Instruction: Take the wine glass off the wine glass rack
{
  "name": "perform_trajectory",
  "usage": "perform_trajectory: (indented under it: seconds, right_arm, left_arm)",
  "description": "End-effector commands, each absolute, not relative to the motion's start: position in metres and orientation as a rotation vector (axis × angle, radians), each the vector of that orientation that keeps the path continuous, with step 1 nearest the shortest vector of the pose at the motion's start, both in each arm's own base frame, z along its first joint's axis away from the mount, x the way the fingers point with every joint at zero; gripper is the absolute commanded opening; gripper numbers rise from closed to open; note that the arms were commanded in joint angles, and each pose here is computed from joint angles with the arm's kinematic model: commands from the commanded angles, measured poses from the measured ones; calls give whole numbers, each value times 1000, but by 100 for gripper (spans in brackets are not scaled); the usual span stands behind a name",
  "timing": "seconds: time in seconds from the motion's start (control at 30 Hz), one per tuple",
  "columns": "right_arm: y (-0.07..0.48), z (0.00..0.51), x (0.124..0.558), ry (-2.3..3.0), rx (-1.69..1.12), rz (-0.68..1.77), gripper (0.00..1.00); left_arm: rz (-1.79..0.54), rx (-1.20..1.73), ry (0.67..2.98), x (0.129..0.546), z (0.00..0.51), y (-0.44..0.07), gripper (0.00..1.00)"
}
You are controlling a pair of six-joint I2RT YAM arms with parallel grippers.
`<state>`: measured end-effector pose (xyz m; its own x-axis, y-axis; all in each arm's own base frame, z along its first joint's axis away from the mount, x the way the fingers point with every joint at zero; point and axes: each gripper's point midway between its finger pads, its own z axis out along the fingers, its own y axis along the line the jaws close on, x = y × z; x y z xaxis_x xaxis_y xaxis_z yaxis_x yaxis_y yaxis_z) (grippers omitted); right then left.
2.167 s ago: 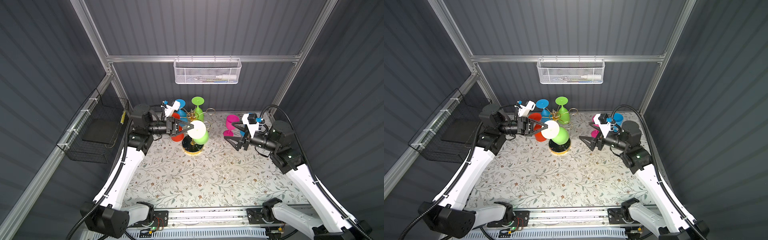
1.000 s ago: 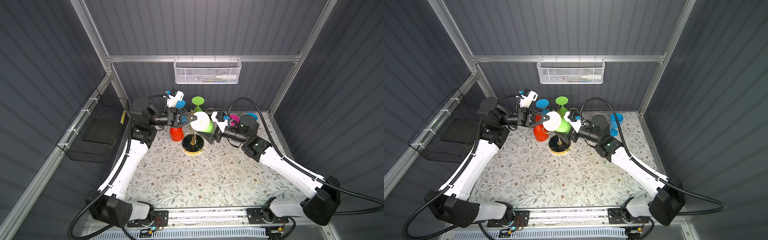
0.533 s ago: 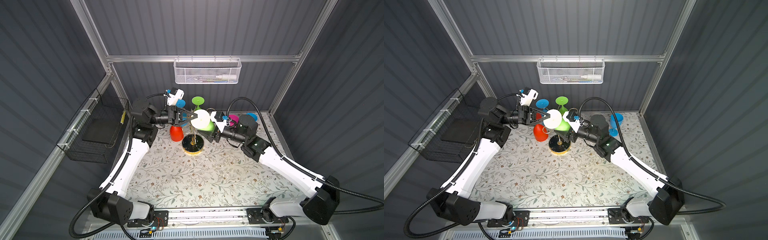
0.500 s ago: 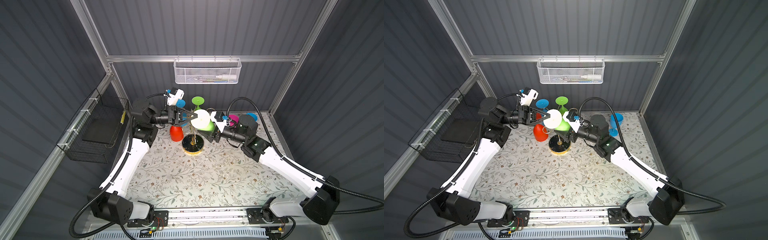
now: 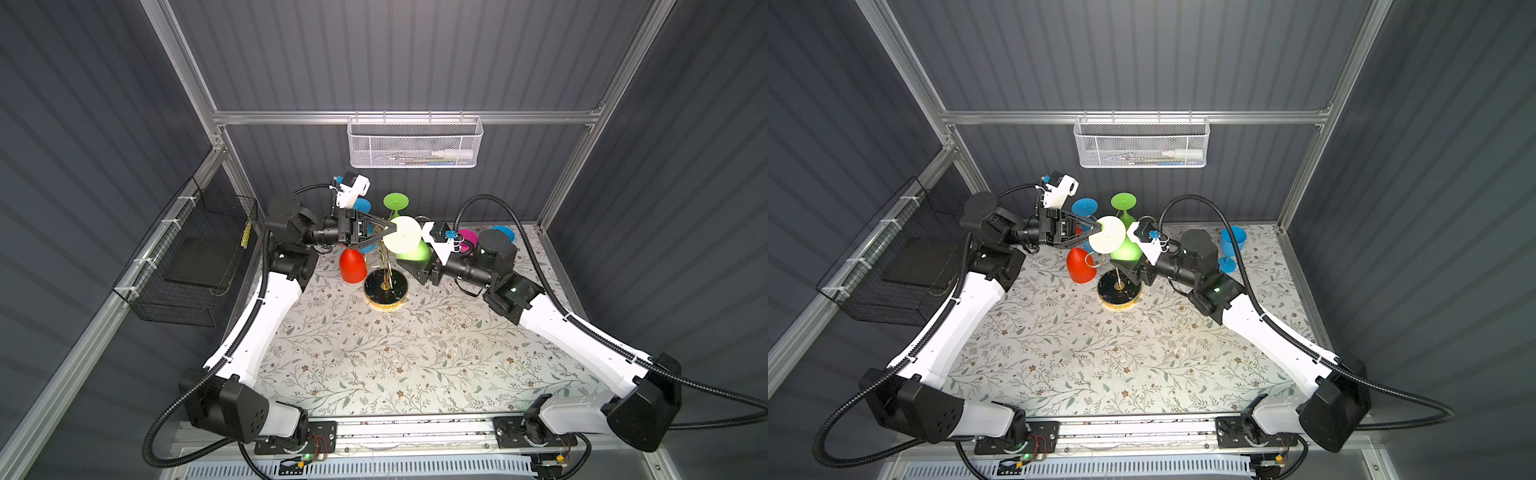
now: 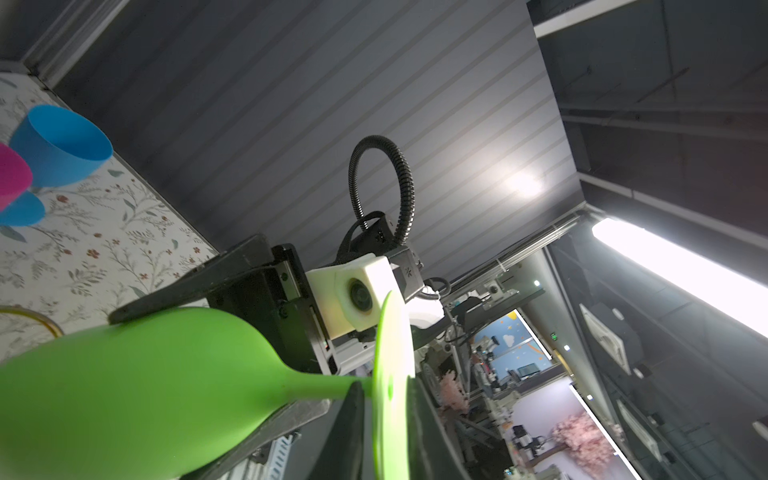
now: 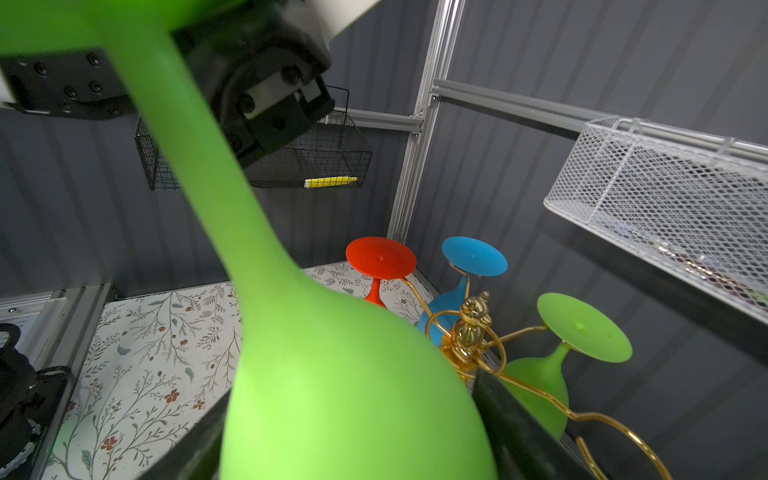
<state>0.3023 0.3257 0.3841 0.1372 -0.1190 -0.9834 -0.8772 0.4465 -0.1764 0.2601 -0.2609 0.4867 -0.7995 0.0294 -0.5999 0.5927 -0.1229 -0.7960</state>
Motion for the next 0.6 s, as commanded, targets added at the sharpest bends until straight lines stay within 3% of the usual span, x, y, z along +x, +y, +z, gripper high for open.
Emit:
perform_trajectory:
  seconds: [0.0,0.13,0.27,0.4,0.57]
  right_arm:
    - [314,407,301,1355,-920,696,31]
    - [301,405,302,1430,-870,684,28]
    - [277,404,311,1509,-770,667,26]
    - [252,401,319,1612,-672,665,22]
    - [226,399,322,1699,-581,683,22]
  left_arm:
    - [-1931,766,1694,257,500,-263,38]
    - [-1884,762,1696,269,494,-265,54]
    - [-1765,744,1670,285,489,-265,62]
    - [-1504,691,1635,309,482,-260,70]
    - [-1097,611,1501,341,480,-237,72]
